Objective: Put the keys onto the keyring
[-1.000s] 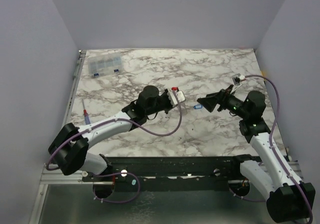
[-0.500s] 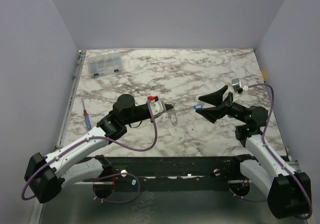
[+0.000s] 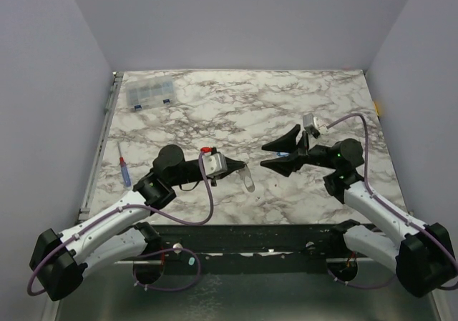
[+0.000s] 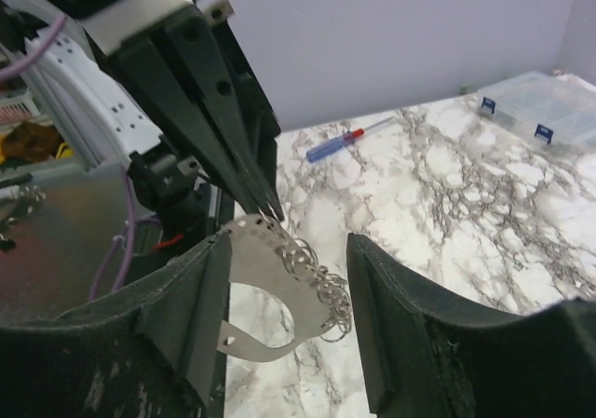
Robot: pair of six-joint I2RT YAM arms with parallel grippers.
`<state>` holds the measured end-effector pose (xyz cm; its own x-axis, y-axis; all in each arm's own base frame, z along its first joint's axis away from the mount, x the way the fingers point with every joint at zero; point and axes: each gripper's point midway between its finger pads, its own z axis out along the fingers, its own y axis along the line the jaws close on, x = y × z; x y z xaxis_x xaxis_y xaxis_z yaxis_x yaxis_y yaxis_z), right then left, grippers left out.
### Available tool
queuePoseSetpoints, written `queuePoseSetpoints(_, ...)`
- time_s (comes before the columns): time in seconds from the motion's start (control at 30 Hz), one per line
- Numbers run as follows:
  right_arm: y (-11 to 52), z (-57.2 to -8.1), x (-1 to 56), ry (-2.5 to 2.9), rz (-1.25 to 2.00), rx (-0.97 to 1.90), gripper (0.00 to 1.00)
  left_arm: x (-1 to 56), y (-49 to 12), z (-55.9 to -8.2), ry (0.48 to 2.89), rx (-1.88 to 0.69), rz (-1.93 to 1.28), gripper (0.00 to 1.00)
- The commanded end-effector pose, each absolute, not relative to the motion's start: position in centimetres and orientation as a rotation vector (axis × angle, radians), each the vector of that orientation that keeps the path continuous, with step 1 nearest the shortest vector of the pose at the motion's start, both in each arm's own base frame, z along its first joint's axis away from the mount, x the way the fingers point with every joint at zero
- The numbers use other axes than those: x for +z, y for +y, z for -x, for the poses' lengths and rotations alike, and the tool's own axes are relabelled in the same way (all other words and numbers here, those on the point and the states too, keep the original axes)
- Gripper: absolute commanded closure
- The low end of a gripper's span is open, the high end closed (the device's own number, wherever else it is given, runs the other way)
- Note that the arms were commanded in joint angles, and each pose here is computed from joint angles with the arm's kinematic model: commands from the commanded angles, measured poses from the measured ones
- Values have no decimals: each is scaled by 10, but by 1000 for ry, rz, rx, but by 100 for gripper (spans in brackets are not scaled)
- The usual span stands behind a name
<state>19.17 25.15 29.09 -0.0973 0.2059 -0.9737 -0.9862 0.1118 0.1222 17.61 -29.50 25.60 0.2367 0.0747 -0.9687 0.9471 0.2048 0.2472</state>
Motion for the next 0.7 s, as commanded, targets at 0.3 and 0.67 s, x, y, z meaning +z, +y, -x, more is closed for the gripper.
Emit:
queuePoseSetpoints(0.3, 273, -201, 266, 1224, 967, 1245, 51, 277, -299, -158, 1047, -949, -1196, 100)
queuePoseSetpoints(0.67, 286, -193, 265, 1203, 1004, 1272, 59, 276, -301, -158, 1051, -961, -1197, 100)
